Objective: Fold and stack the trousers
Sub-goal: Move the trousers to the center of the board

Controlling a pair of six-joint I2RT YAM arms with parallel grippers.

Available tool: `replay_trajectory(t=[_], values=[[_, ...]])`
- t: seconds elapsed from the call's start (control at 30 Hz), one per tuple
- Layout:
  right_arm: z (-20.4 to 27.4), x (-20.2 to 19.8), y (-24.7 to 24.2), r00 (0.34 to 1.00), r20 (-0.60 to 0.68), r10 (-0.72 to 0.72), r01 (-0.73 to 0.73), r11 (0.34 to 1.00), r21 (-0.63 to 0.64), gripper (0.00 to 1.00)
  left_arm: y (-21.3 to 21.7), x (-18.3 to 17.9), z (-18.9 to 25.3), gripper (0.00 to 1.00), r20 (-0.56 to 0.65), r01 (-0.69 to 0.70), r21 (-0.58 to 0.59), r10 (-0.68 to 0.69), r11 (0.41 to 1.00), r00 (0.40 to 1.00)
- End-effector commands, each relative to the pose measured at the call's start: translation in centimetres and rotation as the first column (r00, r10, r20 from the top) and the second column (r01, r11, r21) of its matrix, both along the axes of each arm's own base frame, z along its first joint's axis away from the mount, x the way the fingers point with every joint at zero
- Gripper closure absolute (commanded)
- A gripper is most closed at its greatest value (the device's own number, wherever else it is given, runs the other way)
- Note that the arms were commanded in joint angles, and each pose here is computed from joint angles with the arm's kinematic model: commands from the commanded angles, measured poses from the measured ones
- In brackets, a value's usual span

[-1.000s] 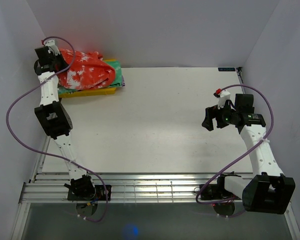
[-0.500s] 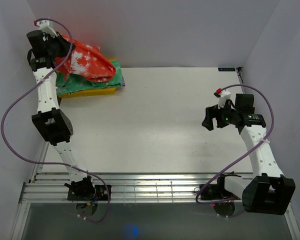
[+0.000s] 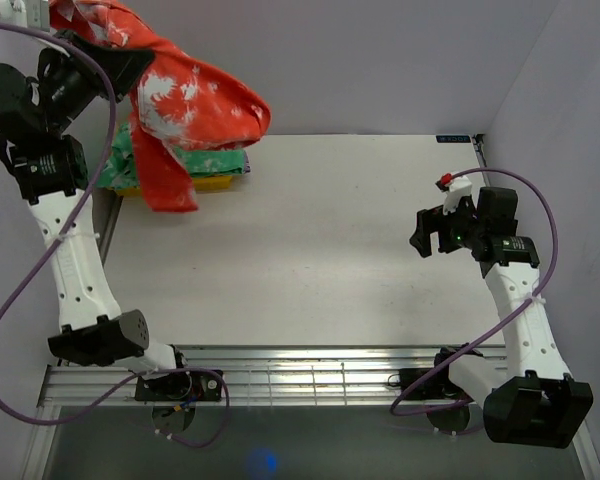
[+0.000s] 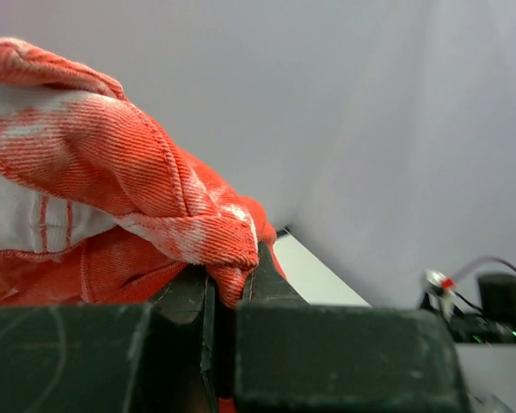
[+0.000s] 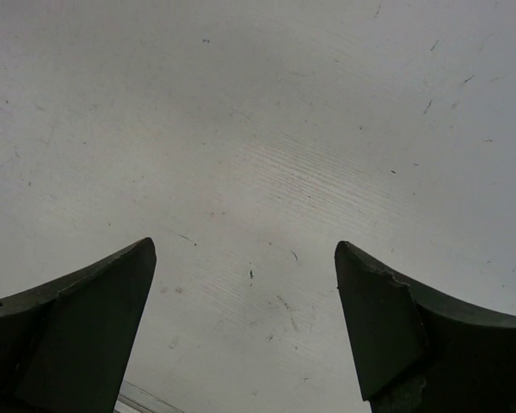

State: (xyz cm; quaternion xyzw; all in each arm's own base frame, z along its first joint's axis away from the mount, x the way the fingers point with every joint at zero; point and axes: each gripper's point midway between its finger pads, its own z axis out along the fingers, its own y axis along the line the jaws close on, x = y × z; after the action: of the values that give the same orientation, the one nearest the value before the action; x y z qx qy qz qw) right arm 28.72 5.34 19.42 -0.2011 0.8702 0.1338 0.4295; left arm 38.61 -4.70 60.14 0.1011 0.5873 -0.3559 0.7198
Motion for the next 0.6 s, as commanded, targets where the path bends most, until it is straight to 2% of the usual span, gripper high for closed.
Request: replay_trajectory(t=[0.0,0.07,0.1,0.2,0.3,0.33,0.4,0.47,0.5,0.53,0.57], values=[[3.8,0.6,-0.1,0.993,0.117,-0.009,0.009,1.0,-0.004,0.1,-3.9,-6.9,0.0,1.0,0.005,0.206,0.031,-0.207,0.978,0.978],[4.2,0.3,0.1,0.993,0.12,0.0,0.0,1.0,-0.001,0.1,-4.4,-7.1,-3.9,1.0,-0.092,0.261,0.011,-0.259,0.965,0.962],[4.3,0.2,0.2,0.993,0.117,0.003,-0.004,1.0,0.002,0.1,-4.9,-8.6,-4.4,1.0,-0.091,0.275,0.023,-0.272,0.961,0.958],[4.1,-0.3,0.7,0.994,0.101,0.032,-0.034,0.999,0.018,0.1,-6.3,-9.9,-9.3,1.0,-0.179,0.355,0.013,-0.347,0.935,0.921],[3.7,-0.9,1.8,0.993,0.08,0.09,-0.095,0.994,0.053,0.1,-8.2,-9.8,-14.2,1.0,-0.259,0.416,-0.004,-0.403,0.909,0.878],[3.7,-1.0,2.1,0.991,0.079,0.107,-0.112,0.992,0.063,0.1,-8.9,-9.6,-15.6,1.0,-0.26,0.43,0.029,-0.409,0.902,0.875],[3.7,-1.2,2.9,0.986,0.07,0.152,-0.158,0.983,0.093,0.1,-11.8,-9.4,-19.2,1.0,-0.34,0.457,0.019,-0.424,0.889,0.839],[3.7,-1.1,3.4,0.982,0.064,0.179,-0.185,0.976,0.111,0.1,-15.6,-10.6,-21.3,1.0,-0.349,0.514,0.062,-0.464,0.856,0.815],[3.7,-1.1,3.5,0.981,0.059,0.186,-0.192,0.975,0.116,0.1,-16.5,-9.6,-22.3,1.0,-0.359,0.46,0.082,-0.404,0.884,0.841],[3.6,-1.1,3.5,0.98,0.055,0.19,-0.195,0.974,0.117,0.1,-17.9,-9.6,-24.0,1.0,-0.382,0.466,0.1,-0.399,0.879,0.834],[3.5,-0.9,3.5,0.98,0.047,0.192,-0.196,0.974,0.116,0.1,-20.9,-10.4,-25.7,1.0,-0.406,0.514,0.125,-0.429,0.849,0.807]])
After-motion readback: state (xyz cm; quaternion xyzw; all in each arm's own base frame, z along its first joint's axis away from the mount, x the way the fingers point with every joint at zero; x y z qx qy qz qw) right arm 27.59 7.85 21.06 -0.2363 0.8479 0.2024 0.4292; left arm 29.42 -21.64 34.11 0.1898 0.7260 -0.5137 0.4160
